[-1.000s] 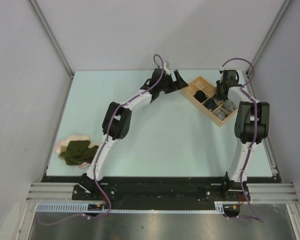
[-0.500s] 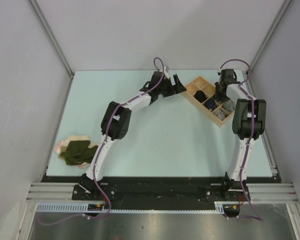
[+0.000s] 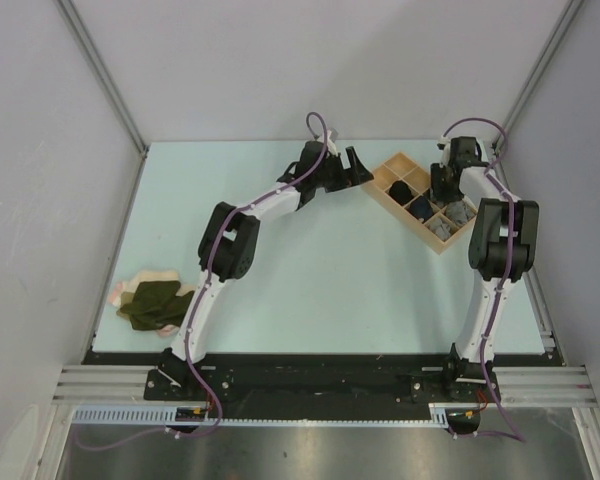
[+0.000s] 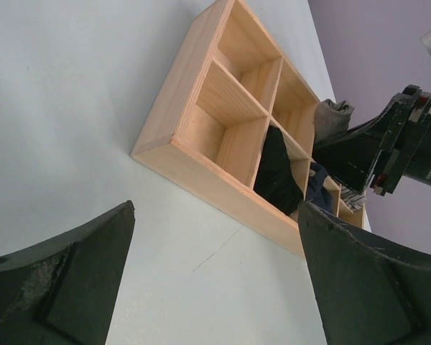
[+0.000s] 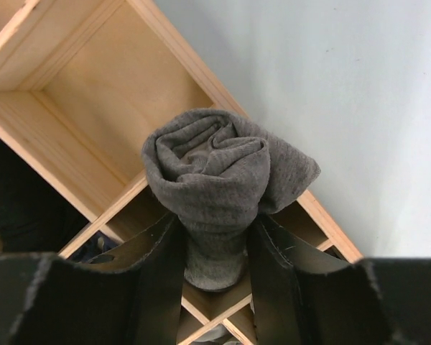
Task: Roll the underwear
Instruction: Place the underwear in the storage box.
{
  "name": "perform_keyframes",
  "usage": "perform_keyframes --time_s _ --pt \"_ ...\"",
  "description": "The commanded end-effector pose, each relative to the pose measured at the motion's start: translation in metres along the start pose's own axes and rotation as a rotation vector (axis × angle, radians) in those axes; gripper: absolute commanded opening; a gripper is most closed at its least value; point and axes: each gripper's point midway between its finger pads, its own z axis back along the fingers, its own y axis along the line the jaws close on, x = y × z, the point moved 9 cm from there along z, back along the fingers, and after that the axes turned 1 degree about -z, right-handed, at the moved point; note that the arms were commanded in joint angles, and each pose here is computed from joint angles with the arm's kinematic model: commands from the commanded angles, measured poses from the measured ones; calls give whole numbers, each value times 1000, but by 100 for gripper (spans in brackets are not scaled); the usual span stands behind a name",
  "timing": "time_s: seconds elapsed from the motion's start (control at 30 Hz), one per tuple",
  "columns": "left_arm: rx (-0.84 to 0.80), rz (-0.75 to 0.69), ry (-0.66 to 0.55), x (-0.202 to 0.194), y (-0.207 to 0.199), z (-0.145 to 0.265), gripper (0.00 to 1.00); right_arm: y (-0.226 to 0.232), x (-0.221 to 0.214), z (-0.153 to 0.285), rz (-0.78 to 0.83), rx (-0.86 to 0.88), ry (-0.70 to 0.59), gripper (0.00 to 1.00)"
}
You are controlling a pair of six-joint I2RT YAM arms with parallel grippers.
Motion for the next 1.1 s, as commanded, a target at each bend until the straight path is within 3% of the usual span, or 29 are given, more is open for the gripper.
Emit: perform_keyframes --time_s 0.0,0.87,1.07 --pt "-79 -54 -62 28 -36 20 100 7 5 29 -7 70 -2 42" --pt "-83 -59 -61 25 -35 23 100 -3 35 43 -18 97 -130 55" --pt "-84 -61 -62 25 -36 23 100 -2 40 51 -11 84 -175 53"
